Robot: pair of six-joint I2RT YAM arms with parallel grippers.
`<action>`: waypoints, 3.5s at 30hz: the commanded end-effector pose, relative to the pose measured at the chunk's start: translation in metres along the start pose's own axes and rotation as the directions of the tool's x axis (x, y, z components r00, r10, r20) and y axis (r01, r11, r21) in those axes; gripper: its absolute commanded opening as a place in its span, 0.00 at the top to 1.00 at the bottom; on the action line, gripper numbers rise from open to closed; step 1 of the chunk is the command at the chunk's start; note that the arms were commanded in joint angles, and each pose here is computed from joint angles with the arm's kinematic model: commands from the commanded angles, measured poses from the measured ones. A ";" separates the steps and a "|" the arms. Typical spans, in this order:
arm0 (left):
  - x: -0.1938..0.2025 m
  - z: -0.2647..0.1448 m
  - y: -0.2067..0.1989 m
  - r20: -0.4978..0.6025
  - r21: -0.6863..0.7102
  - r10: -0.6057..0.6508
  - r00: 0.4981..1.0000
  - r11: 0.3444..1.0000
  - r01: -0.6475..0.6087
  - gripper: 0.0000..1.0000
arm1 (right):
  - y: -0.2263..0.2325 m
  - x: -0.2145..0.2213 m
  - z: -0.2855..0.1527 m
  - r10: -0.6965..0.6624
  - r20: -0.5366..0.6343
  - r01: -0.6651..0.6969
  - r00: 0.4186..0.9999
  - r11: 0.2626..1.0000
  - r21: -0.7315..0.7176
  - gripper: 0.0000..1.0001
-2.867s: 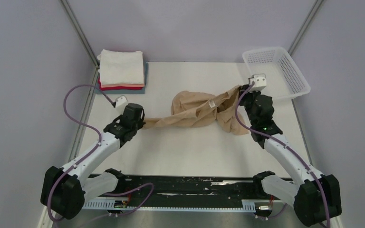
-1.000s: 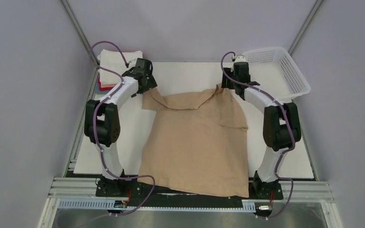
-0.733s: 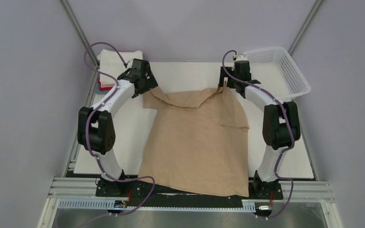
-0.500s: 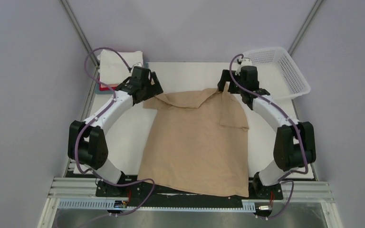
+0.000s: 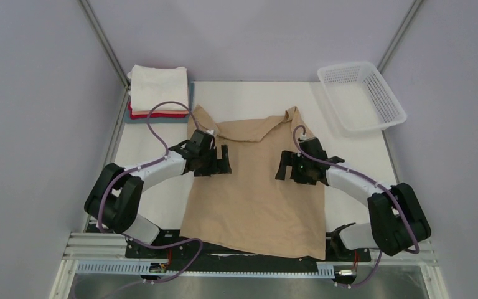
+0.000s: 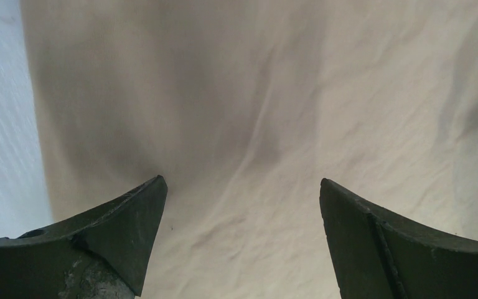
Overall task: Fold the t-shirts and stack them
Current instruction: Flatten out the tshirt
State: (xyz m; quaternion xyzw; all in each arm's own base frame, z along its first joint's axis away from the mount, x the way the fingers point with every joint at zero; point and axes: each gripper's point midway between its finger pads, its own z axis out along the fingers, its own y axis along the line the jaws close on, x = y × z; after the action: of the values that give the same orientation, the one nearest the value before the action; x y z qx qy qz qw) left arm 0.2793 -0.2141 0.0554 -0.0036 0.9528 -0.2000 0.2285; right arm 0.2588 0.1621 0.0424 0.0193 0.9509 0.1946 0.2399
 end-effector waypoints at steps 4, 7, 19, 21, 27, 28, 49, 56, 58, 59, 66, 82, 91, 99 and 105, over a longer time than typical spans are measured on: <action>0.035 0.001 -0.021 -0.027 0.163 0.009 1.000 0.987 -0.005 0.00 | -0.026 -0.010 0.031 0.097 -0.017 -0.092 0.995 0.981 0.171 0.00; 0.060 0.006 -0.032 -0.077 0.224 0.020 0.997 0.975 -0.002 0.00 | -0.025 -0.042 0.061 0.093 -0.009 -0.090 0.996 0.977 0.194 0.00; 0.052 0.046 -0.187 0.010 0.467 0.085 0.996 0.881 -0.079 0.00 | 0.047 -0.206 0.174 -0.120 0.063 0.127 0.991 0.986 -0.111 0.00; 0.052 0.052 -0.206 0.017 0.492 0.095 0.995 0.866 -0.091 0.00 | 0.071 -0.208 0.183 -0.184 0.057 0.192 0.981 0.956 -0.223 0.00; 0.025 0.052 -0.225 0.097 0.448 0.110 0.989 0.882 -0.142 0.00 | 0.095 -0.237 0.175 -0.280 0.147 0.312 0.949 0.906 -0.285 0.00; 0.025 0.051 -0.218 0.121 0.422 0.135 0.983 0.890 -0.174 0.00 | 0.094 -0.247 0.168 -0.291 0.176 0.330 0.940 0.908 -0.258 0.00; 0.003 -0.092 0.105 0.438 -0.189 -0.248 0.864 0.914 0.358 0.00 | 0.018 -0.199 -0.023 -0.076 0.334 0.035 0.939 0.991 0.127 0.00; -0.002 -0.067 0.116 0.415 -0.124 -0.299 0.859 0.917 0.379 0.10 | -0.004 -0.144 -0.040 -0.015 0.340 -0.032 0.940 0.991 0.133 0.00; -0.007 -0.064 0.113 0.409 -0.117 -0.295 0.863 0.922 0.370 0.13 | -0.011 -0.133 -0.043 -0.024 0.336 -0.029 0.942 0.988 0.152 0.00; -0.007 -0.061 0.114 0.405 -0.121 -0.293 0.866 0.922 0.369 0.16 | -0.015 -0.126 -0.045 -0.023 0.335 -0.033 0.942 0.986 0.161 0.00; -0.006 -0.052 0.112 0.383 -0.104 -0.295 0.875 0.928 0.358 0.66 | -0.023 -0.081 -0.062 0.014 0.280 -0.056 0.960 0.988 0.143 0.00; -0.001 -0.072 0.110 0.452 -0.042 -0.299 0.840 0.934 0.355 1.00 | -0.093 0.037 -0.102 0.382 0.254 -0.455 0.889 0.799 0.392 0.07; 0.002 -0.077 0.106 0.462 -0.007 -0.314 0.829 0.934 0.357 1.00 | -0.110 0.069 -0.079 0.460 0.193 -0.492 0.867 0.722 0.487 0.21; 0.000 -0.083 0.106 0.493 0.008 -0.309 0.814 0.937 0.350 1.00 | -0.116 0.079 -0.061 0.457 0.153 -0.466 0.876 0.723 0.509 0.43; 0.000 -0.084 0.107 0.498 0.006 -0.311 0.809 0.935 0.356 1.00 | -0.115 0.081 -0.055 0.440 0.123 -0.437 0.890 0.743 0.507 0.55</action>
State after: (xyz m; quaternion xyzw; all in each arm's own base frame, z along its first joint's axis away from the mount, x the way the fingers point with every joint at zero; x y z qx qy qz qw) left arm 0.2484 -0.0879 0.0794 -0.2176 0.8643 -0.1892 0.4121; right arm 0.1615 0.0401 0.0147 0.3110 0.9352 -0.0341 0.1659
